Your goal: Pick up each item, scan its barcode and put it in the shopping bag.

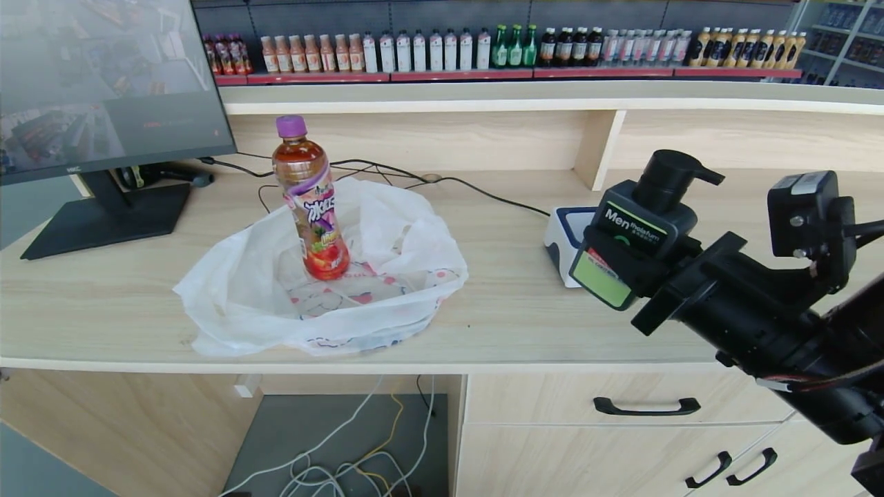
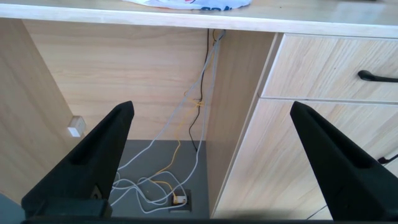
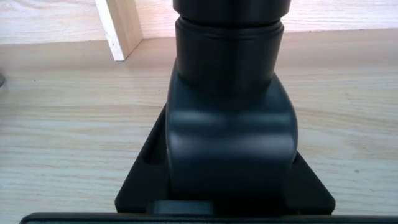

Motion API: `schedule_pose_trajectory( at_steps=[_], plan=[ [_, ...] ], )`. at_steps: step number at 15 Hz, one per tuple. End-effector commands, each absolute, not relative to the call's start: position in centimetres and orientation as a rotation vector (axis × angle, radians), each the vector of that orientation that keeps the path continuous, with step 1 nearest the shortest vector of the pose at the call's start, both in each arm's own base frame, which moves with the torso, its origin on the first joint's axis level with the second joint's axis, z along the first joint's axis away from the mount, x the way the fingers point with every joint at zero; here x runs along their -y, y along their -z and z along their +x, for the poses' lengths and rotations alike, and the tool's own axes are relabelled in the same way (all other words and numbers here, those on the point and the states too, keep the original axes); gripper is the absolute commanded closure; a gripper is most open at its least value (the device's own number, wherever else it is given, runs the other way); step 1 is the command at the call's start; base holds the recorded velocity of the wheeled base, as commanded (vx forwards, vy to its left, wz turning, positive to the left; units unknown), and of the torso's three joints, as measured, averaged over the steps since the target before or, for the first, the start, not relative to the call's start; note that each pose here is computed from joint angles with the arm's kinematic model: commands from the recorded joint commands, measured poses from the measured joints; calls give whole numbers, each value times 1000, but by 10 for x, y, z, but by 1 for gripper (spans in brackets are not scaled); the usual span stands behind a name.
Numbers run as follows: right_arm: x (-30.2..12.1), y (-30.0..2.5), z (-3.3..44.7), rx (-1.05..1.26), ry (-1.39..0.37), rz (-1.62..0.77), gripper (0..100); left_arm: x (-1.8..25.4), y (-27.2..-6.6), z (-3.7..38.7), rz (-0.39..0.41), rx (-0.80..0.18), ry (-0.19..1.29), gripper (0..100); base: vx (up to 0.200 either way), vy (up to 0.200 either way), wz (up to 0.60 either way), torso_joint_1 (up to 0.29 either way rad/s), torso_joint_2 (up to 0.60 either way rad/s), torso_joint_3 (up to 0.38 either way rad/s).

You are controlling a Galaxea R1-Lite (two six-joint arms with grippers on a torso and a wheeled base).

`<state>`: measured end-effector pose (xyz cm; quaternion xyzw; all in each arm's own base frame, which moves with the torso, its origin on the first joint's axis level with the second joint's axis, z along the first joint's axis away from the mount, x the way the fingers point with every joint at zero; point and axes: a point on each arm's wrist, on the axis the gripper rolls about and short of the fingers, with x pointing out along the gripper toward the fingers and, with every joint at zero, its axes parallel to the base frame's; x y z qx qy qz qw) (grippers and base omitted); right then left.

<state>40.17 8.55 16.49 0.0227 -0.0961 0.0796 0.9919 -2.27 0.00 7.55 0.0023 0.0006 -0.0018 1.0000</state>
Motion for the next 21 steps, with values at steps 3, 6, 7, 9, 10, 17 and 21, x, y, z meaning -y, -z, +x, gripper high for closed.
schedule_pose_trajectory(
  at_steps=[3,6,7,9,10,17,21],
  plan=[
    [-85,-162,400,190,-162,44,100,0,-76,-23,5,-2,5,0,0,0,0,0,0,0],
    [-85,-161,400,190,-167,43,100,0,-76,-23,5,-2,3,0,0,0,0,0,0,0],
    [-86,-160,399,186,-170,40,100,0,-76,-23,5,-2,5,0,0,0,0,0,0,0],
    [-87,-160,399,188,-171,40,100,0,-76,-23,5,-2,3,0,0,0,0,0,0,0],
    [-87,-160,399,188,-171,40,100,0,-76,-23,5,-2,5,0,0,0,0,0,0,0],
    [-88,-193,390,273,-183,52,100,0,-76,-23,5,-2,3,0,0,0,0,0,0,0],
    [-105,-237,360,380,-272,70,100,0,-76,-23,5,-2,3,0,0,0,0,0,0,0]
  ],
)
